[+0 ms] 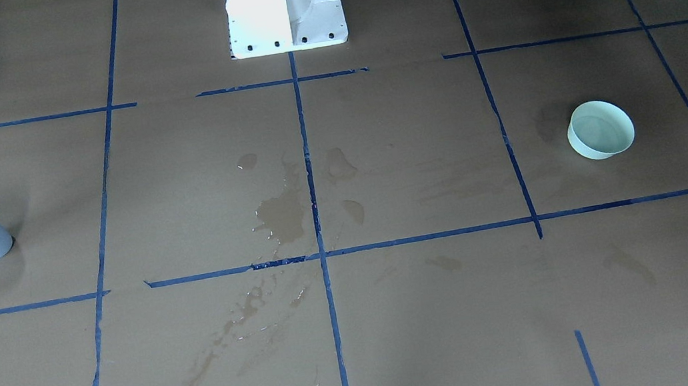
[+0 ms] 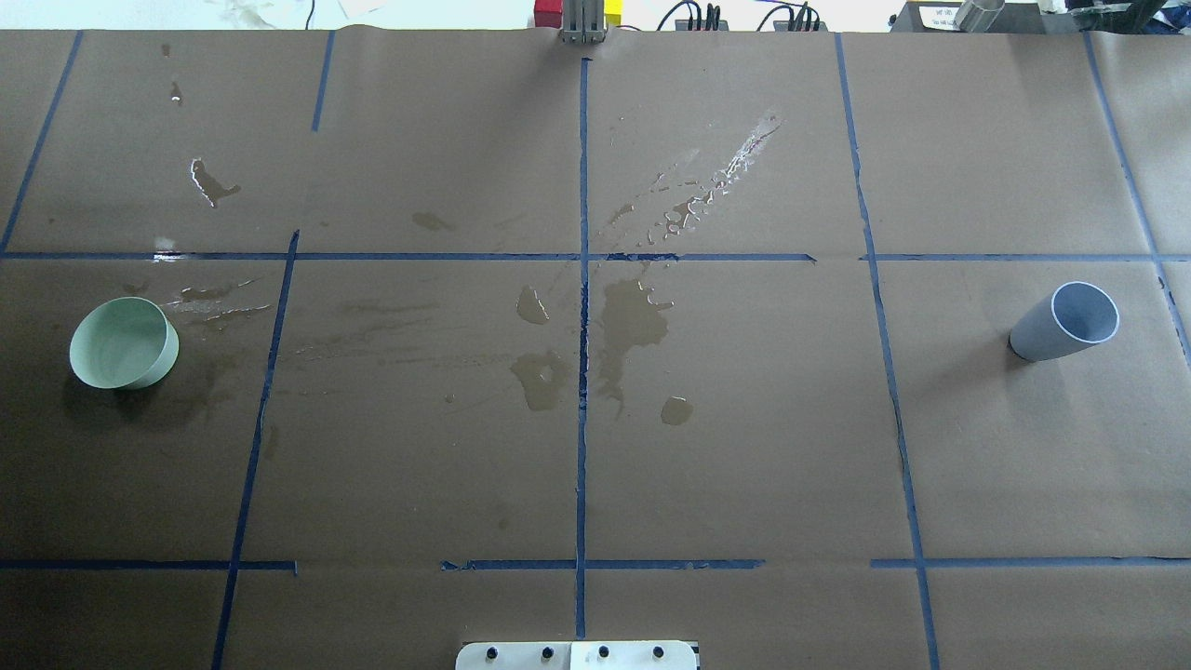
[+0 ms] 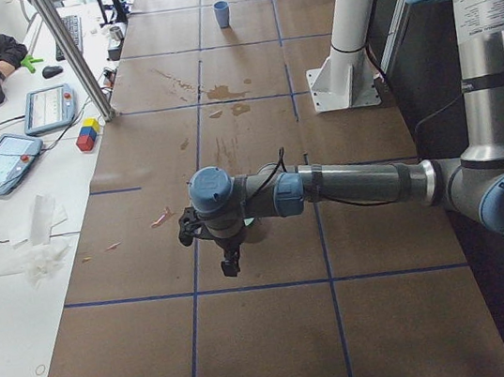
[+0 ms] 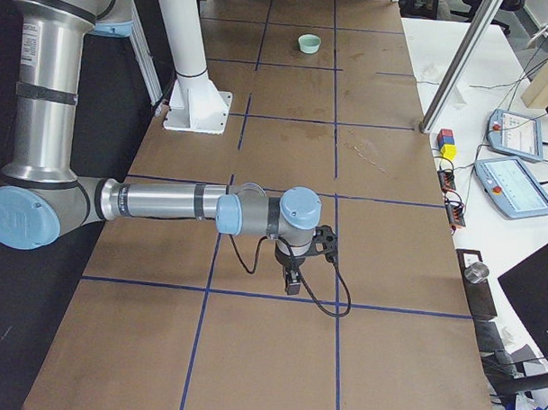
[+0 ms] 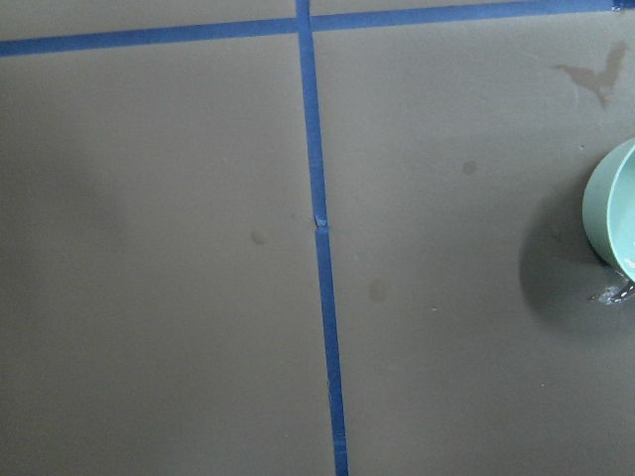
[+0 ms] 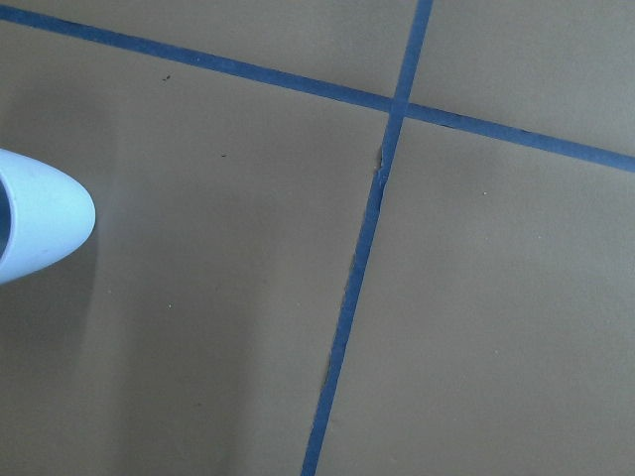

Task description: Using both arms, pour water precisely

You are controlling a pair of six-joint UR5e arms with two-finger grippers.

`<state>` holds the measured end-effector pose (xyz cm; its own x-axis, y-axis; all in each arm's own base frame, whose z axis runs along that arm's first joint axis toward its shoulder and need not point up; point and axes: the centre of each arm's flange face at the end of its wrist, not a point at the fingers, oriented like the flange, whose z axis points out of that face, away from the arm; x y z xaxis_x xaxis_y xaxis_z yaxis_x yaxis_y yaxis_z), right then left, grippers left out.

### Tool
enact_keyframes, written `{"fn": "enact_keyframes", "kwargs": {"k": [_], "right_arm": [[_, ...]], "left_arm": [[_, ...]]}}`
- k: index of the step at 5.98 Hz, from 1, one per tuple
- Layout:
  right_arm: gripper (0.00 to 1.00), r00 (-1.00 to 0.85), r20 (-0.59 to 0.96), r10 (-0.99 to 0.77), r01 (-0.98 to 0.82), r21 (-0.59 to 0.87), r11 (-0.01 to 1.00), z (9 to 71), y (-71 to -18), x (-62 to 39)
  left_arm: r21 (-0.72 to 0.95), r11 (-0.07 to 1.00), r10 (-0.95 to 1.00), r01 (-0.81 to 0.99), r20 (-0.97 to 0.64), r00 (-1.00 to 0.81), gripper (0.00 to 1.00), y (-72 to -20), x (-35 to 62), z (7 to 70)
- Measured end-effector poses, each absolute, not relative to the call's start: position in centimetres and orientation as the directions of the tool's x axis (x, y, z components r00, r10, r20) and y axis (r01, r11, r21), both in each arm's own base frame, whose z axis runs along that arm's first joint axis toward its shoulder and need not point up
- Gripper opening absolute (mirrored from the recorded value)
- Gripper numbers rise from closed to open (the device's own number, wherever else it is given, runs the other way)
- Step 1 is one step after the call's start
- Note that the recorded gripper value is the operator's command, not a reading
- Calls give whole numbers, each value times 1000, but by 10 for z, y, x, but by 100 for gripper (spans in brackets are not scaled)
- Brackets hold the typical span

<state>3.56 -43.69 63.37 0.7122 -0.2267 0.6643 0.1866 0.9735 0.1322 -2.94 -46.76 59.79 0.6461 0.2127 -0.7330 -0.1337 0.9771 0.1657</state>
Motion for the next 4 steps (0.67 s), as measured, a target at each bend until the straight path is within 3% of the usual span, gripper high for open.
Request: {"fn": "enact_keyframes", "kwargs": {"k": [2, 4], "right_arm": [[100, 712, 664, -227, 187, 133, 973, 634, -437, 36], [100, 712, 665, -227, 186, 132, 974, 634, -437, 36]], "left_arm": [[231, 963, 265, -137, -731, 628, 100, -477, -15, 585], [123, 989, 148, -84, -771, 619, 100, -478, 46, 582]]}}
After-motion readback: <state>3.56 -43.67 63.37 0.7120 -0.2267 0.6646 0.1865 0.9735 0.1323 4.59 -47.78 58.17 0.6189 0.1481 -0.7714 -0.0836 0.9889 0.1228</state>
